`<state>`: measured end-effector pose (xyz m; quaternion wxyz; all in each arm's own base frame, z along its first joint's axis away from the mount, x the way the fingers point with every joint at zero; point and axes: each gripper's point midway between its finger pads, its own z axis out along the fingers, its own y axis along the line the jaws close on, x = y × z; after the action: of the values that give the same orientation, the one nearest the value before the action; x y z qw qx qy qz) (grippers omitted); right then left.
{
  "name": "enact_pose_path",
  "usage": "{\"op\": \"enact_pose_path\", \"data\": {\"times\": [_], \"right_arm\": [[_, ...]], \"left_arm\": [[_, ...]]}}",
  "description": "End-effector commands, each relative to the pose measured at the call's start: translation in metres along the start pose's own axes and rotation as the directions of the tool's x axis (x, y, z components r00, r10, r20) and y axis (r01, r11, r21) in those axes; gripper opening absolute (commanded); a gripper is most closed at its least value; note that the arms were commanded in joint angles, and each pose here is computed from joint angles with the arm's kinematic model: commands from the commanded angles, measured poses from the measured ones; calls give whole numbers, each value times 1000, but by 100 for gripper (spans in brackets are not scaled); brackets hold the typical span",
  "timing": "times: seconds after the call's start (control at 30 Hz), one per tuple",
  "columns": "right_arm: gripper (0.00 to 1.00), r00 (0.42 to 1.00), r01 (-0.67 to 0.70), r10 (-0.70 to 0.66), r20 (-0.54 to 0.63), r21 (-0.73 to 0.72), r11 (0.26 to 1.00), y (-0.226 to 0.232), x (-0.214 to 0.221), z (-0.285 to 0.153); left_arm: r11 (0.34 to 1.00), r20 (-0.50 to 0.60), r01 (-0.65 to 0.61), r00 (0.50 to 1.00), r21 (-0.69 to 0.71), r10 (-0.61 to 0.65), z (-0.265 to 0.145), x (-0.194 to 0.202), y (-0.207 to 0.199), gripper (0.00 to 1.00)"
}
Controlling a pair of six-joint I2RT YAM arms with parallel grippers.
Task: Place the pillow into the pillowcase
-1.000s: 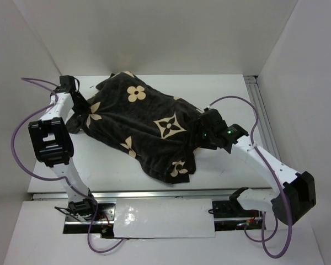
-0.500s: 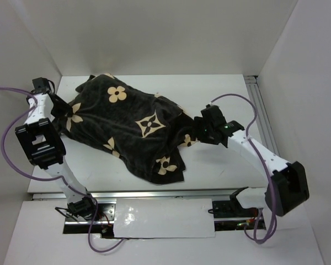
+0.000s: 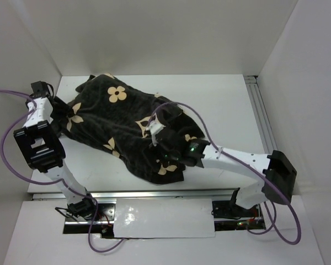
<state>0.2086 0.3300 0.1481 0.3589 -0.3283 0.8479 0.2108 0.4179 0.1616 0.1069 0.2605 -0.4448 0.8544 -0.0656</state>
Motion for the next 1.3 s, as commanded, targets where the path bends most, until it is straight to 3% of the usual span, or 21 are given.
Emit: {"op": "enact_pose_path", "data": {"times": [0.0,0.1,0.17,0.23,0.3,0.37,0.4,0.47,0.5,0.6,0.7,0.77,0.83,0.87,0.9,0.93,0.97,1.03,1.1,1.27], "right_arm": [[100,972,205,-215,90,114,972,16,-22,11],[100,929,343,-360,85,171,924,28,-32,26],[100,913,369,-394,107,196,909,33,-40,38],[100,908,386,-413,70,239,891,24,-36,63],[100,917,382,-400,2,291,877,6,-21,86],[83,939,325,-342,-28,391,861,-25,-17,92],[68,948,304,-316,-47,434,848,-39,-9,94],[30,974,220,-215,-72,535,816,-76,8,85],[0,983,172,-173,-60,621,764,-98,10,71],[0,1000,-2,6,-4,696,718,-147,22,24],[0,983,-179,151,103,711,680,-192,29,-34],[0,968,-251,167,189,696,672,-208,18,-73],[0,951,-308,188,244,734,605,-233,21,-101],[5,955,-296,169,244,741,603,-238,19,-114],[21,954,-300,183,237,747,593,-248,22,-118],[44,954,-299,211,213,712,635,-245,28,-111],[62,952,-304,241,190,696,651,-243,32,-110],[90,934,-349,309,178,640,685,-237,34,-102],[97,908,-402,379,177,618,675,-231,36,-102],[100,871,-489,412,267,547,680,-217,16,-130]], "left_arm": [[998,19,-44,999,52,43,-3,3,-21,52],[995,27,-77,997,56,76,2,9,-33,43],[994,27,-86,996,61,84,7,11,-37,31],[993,6,-104,995,64,104,13,21,-43,1],[989,4,-129,992,68,129,15,27,-54,0],[989,17,-144,989,41,144,13,32,-52,0],[988,25,-153,988,33,153,9,34,-53,0],[981,54,-190,980,20,189,0,41,-57,0],[979,93,-200,976,29,196,-16,38,-62,0],[969,135,-246,961,3,243,-38,46,-67,0],[953,191,-295,941,62,279,-70,56,-91,0],[930,194,-342,929,135,314,-93,72,-116,0],[902,168,-376,923,212,345,-108,91,-133,0],[882,172,-406,912,239,372,-115,104,-144,0],[870,175,-418,907,262,383,-123,111,-148,4],[862,169,-426,904,276,393,-124,116,-152,16],[868,136,-419,908,267,396,-124,125,-147,48],[891,119,-395,918,225,377,-129,122,-140,71],[925,123,-342,938,165,325,-137,111,-131,100],[962,145,-258,959,92,243,-142,95,-98,100]]}}
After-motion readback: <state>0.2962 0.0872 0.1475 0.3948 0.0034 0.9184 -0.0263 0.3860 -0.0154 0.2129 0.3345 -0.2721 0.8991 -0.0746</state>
